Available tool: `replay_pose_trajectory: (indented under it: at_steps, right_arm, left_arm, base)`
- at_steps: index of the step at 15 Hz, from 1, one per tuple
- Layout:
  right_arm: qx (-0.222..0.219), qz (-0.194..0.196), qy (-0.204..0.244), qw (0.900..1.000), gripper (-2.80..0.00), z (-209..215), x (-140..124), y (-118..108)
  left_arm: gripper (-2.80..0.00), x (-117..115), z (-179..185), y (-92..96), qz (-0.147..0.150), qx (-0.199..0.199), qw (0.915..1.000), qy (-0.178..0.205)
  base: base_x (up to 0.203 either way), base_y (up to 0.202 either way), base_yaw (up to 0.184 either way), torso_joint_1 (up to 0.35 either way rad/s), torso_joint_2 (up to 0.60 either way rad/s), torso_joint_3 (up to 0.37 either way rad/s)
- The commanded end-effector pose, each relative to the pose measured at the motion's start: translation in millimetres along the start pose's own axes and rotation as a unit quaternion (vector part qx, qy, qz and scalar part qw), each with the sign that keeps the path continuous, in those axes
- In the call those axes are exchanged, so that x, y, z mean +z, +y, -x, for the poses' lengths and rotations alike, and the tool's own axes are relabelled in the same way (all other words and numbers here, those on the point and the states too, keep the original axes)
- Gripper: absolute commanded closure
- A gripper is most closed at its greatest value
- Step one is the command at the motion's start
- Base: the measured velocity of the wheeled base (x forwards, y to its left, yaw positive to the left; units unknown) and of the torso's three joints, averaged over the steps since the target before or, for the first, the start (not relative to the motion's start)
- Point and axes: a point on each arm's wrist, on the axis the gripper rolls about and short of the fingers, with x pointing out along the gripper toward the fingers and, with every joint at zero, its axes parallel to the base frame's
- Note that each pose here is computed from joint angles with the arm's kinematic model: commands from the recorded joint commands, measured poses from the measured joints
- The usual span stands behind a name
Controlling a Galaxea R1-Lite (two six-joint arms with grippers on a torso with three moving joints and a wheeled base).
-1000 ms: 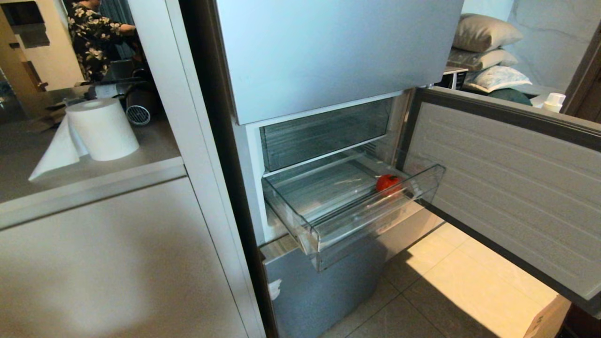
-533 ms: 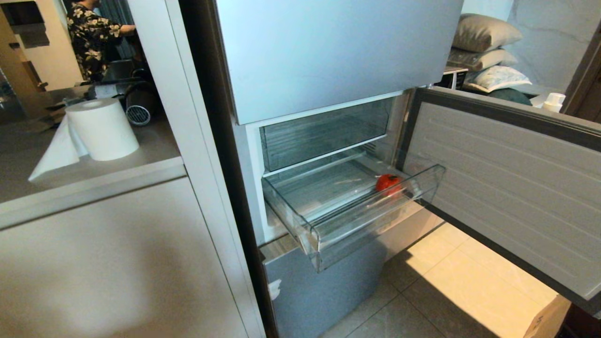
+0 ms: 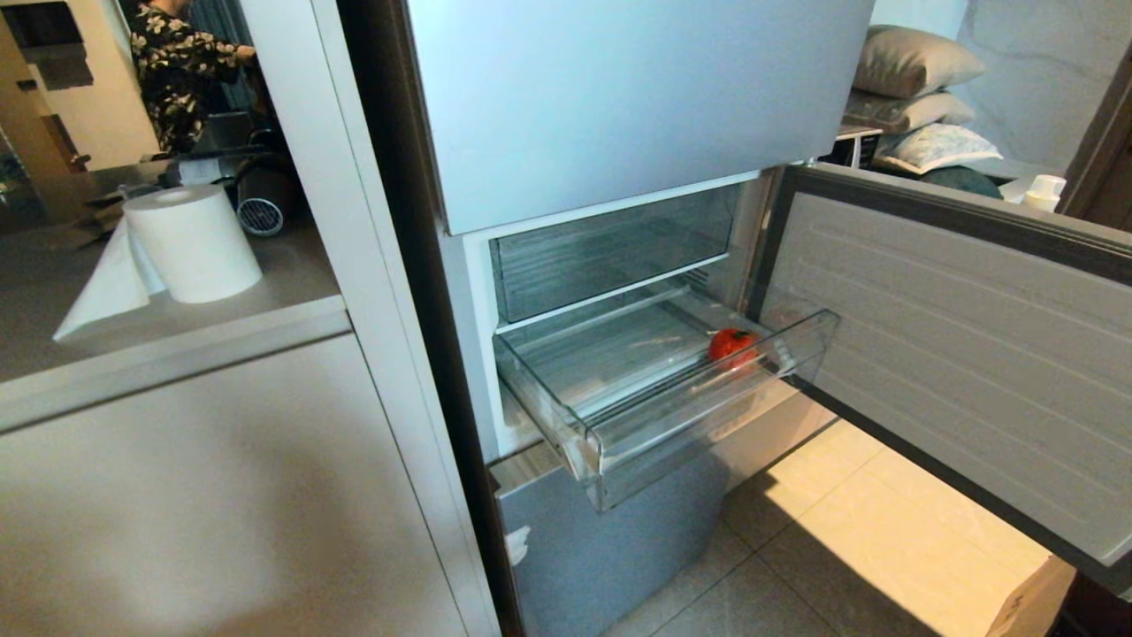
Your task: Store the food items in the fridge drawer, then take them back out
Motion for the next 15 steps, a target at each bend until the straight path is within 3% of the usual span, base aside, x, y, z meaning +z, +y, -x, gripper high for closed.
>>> replay_pose_trajectory:
  at_steps: [1, 9, 15]
  right_arm:
    - [0.002, 0.005, 0.015, 1.000, -2.80, -28, -15, 1]
    - [0.008, 0.006, 0.015, 1.000, -2.80, -76, -33, 4]
    - [0.004, 0.000, 0.027, 1.000, -2.80, -79, -42, 1]
  left_arm:
    - [0.00, 0, 0, 0.0, 0.000, 0.000, 1.0000, 0.001]
    - [0.00, 0, 0, 0.0, 0.000, 0.000, 1.0000, 0.001]
    - [0.00, 0, 0, 0.0, 0.000, -0.001, 1.0000, 0.001]
  base:
    - [0.000, 0.000, 0.000, 0.000, 0.00, 0.000]
    - [0.000, 0.000, 0.000, 0.000, 0.00, 0.000]
    - [0.000, 0.000, 0.000, 0.000, 0.00, 0.000]
